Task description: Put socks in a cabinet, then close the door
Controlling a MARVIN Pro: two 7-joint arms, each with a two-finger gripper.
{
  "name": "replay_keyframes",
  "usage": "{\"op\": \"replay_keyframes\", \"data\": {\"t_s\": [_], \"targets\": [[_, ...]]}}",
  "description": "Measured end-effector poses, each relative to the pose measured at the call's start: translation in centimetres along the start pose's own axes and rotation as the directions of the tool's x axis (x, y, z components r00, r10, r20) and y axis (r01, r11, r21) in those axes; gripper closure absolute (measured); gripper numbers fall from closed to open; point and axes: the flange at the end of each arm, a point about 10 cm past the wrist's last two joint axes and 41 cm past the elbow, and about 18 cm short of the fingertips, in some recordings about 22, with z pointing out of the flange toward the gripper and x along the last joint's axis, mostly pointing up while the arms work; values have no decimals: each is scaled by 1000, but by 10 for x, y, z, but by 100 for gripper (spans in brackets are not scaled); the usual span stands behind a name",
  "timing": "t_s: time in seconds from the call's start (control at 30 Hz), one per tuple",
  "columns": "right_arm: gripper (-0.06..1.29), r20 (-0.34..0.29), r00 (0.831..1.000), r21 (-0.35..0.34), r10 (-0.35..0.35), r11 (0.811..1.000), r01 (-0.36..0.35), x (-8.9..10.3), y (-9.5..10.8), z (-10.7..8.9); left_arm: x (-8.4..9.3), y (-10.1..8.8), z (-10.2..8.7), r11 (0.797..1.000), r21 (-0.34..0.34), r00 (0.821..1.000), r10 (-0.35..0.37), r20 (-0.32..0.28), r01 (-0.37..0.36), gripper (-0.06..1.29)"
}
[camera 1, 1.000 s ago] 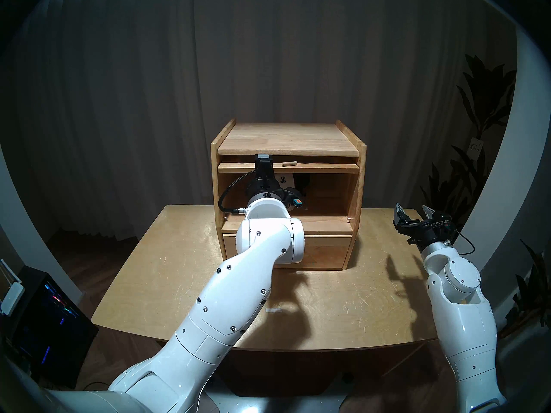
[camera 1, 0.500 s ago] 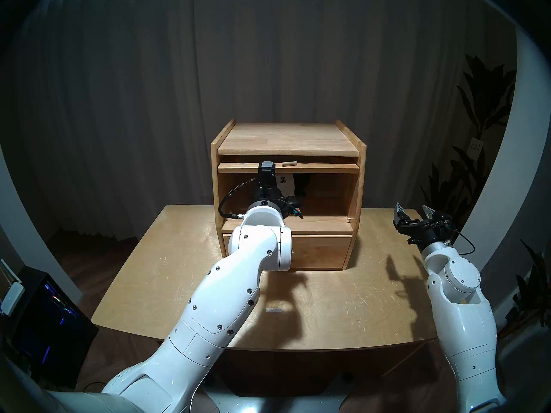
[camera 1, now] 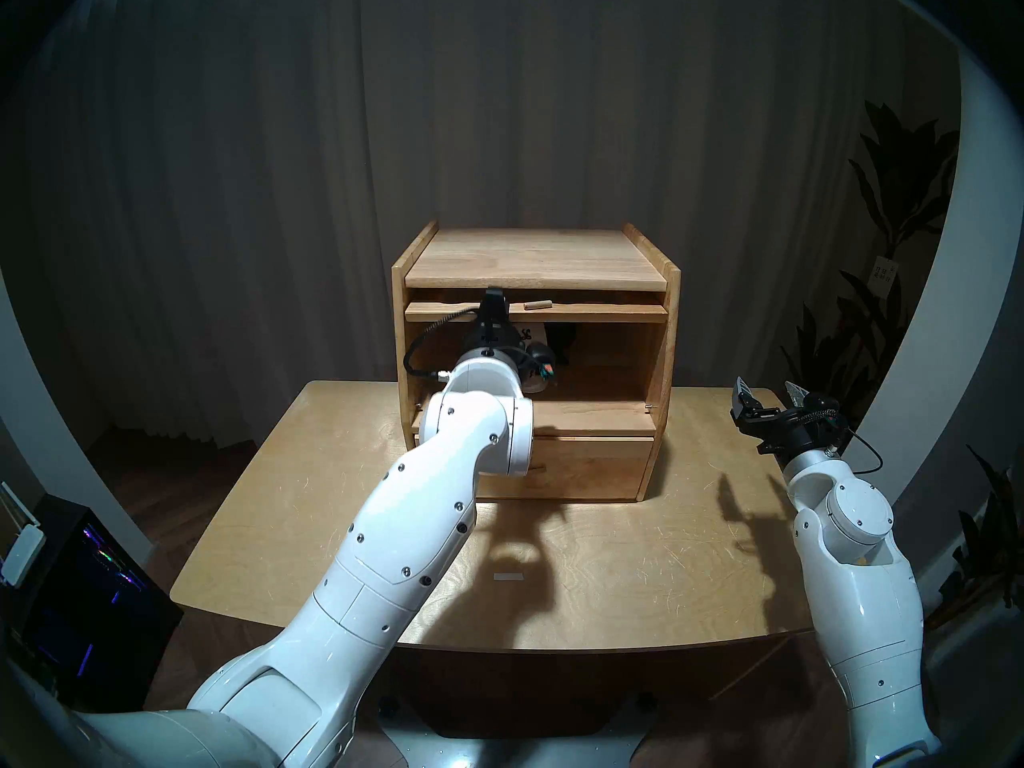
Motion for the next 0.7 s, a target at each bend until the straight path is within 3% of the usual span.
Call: {"op": "replay_keyframes", "data": {"t_s": [0.03, 0.07, 0.13, 0.7], "targets": [[-2, 0, 1000, 0, 0, 1000, 0, 0, 0, 0, 0, 0, 1, 1000, -4, 1000, -3, 2, 3, 30], [-2, 0, 1000, 0, 0, 1000, 0, 0, 0, 0, 0, -1, 1, 1000, -6, 1000, -5, 3, 5, 51], [-2, 0, 1000, 0, 0, 1000, 0, 0, 0, 0, 0, -2, 1, 1000, -9, 1000, -16, 6, 16, 115], [-2, 0, 1000, 0, 0, 1000, 0, 0, 0, 0, -5, -1, -25, 997, 6, 996, -77, 46, 77, 113]]}}
